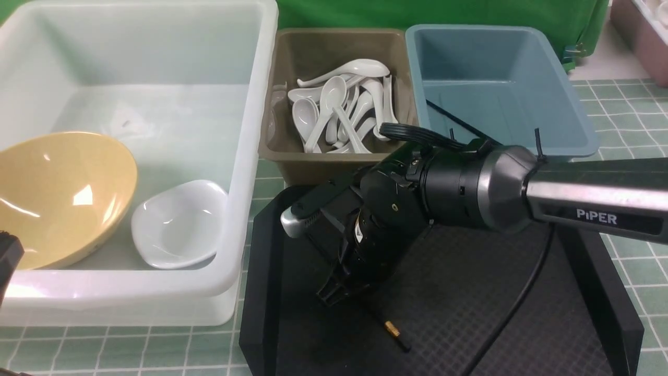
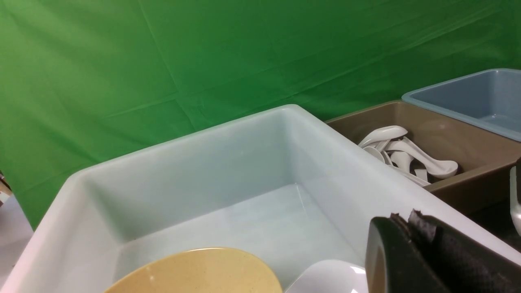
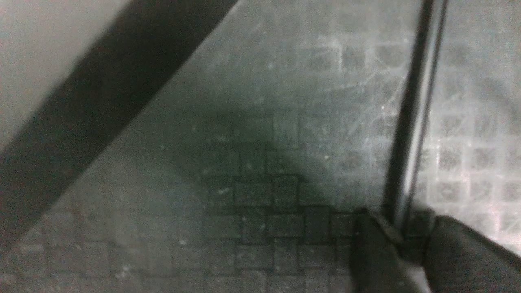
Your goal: On blue table put chopsticks spoon bowls plates into blue grey white boxes.
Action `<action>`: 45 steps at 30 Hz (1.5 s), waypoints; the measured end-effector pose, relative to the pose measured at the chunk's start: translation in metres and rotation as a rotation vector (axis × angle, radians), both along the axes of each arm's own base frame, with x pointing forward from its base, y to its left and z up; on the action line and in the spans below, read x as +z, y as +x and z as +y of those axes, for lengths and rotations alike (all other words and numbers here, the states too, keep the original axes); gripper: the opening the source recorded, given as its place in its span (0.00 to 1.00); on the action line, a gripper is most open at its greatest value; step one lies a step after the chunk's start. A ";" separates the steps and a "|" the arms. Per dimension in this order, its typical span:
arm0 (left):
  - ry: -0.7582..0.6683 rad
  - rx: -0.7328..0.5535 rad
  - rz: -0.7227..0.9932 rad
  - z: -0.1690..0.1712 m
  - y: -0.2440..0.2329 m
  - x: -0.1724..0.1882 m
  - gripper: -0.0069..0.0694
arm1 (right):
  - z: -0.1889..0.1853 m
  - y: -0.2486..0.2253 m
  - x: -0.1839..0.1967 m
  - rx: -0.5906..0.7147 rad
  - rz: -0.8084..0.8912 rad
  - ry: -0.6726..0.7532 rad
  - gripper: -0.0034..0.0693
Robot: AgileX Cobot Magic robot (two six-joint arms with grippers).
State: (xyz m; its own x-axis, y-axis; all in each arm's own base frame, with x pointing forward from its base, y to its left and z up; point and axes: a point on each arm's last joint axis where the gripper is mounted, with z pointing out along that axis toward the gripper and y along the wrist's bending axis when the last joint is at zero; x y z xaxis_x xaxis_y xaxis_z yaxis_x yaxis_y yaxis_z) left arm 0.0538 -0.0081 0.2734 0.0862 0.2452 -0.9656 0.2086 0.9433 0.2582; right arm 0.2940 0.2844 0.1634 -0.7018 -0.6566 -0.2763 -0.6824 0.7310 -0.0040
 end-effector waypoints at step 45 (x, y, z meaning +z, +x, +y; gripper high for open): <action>0.016 0.004 -0.006 0.000 0.000 0.000 0.09 | -0.175 -0.024 0.194 -0.207 -0.357 0.026 0.10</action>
State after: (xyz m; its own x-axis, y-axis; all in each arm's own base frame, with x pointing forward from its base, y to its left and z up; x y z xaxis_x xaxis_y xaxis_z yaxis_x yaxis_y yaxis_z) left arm 0.0539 -0.0078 0.2737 0.0913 0.2609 -0.9610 0.2035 0.9398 0.2745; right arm 0.2700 0.1098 0.3575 -0.6756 -0.5008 -0.5410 -0.4798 0.8559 -0.1932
